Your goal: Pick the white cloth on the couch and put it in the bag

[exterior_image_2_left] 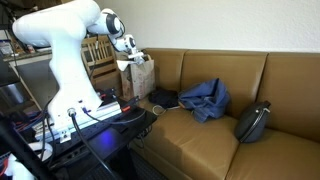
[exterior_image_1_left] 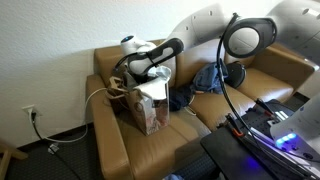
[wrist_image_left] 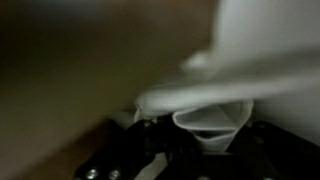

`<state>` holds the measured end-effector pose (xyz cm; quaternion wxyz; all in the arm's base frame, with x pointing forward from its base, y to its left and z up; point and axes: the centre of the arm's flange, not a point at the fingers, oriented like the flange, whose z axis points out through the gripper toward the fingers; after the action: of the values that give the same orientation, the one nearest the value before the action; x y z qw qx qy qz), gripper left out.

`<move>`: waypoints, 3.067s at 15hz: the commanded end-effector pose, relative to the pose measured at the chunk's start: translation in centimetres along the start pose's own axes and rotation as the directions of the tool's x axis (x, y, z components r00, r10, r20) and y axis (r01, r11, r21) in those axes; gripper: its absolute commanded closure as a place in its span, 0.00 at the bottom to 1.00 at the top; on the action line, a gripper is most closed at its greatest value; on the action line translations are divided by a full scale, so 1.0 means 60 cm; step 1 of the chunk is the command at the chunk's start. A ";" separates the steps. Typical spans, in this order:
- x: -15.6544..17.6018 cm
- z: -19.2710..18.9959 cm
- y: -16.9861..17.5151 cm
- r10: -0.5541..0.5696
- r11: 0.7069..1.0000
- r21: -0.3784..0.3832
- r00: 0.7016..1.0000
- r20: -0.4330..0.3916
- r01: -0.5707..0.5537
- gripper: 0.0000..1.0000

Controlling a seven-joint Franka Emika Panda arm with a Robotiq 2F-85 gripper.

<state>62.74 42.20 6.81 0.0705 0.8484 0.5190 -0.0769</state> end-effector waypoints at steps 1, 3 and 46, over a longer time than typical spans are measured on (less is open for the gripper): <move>0.021 -0.096 -0.028 -0.095 0.992 0.080 0.995 0.024 0.093 0.38; 0.006 -0.179 -0.060 -0.161 0.978 0.141 0.987 0.026 0.156 0.23; 0.011 -0.133 -0.024 0.068 0.997 -0.038 0.996 0.059 -0.066 0.00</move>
<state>61.30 45.23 13.68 0.0870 0.8503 0.4999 -0.1397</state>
